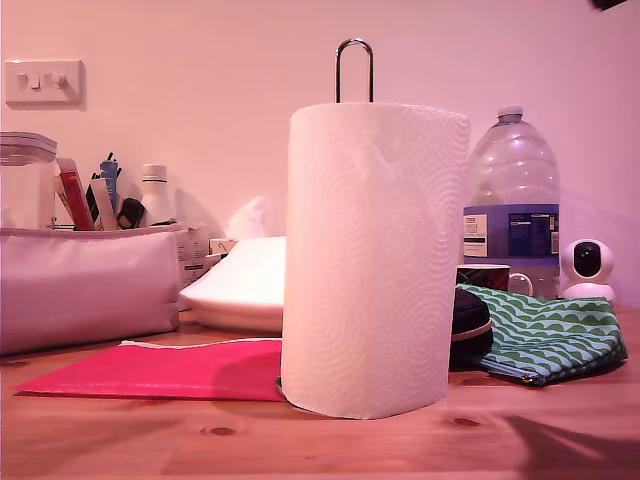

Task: Insert the paper towel roll into the metallic stand.

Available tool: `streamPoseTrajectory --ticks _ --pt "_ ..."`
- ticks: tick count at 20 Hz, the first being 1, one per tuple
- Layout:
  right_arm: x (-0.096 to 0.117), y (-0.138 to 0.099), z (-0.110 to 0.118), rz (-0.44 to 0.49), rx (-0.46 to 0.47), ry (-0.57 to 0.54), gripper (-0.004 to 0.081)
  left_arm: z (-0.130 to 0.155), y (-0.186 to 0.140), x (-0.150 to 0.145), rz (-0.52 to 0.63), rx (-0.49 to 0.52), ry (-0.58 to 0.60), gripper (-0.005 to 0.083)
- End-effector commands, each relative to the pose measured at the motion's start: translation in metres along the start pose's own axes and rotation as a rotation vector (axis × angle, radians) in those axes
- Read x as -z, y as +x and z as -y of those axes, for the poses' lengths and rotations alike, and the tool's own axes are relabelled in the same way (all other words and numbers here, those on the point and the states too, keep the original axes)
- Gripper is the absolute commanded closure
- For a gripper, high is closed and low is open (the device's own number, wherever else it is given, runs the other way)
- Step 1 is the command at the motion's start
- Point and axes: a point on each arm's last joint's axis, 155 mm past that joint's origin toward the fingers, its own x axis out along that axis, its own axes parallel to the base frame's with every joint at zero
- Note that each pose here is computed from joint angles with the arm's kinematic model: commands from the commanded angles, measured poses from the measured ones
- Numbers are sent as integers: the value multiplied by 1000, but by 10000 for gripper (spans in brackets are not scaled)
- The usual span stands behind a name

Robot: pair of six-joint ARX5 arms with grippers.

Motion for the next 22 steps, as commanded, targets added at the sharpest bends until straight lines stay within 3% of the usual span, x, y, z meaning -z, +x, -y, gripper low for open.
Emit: streamPoseTrajectory --ticks 1,10,14,17,22 --pt "15 1 2 5 13 15 775 0 3 12 19 -20 -12 797" --pt "36 -22 19 143 98 59 775 -9 -12 90 112 -162 -76 797" --pt "29 -29 33 211 170 64 775 -23 -31 117 199 -245 -107 797" --pt "22 -25 38 260 202 47 775 -41 -46 137 254 -324 -136 797" --pt "26 -11 36 242 192 46 775 -64 -61 175 280 -428 -189 797"
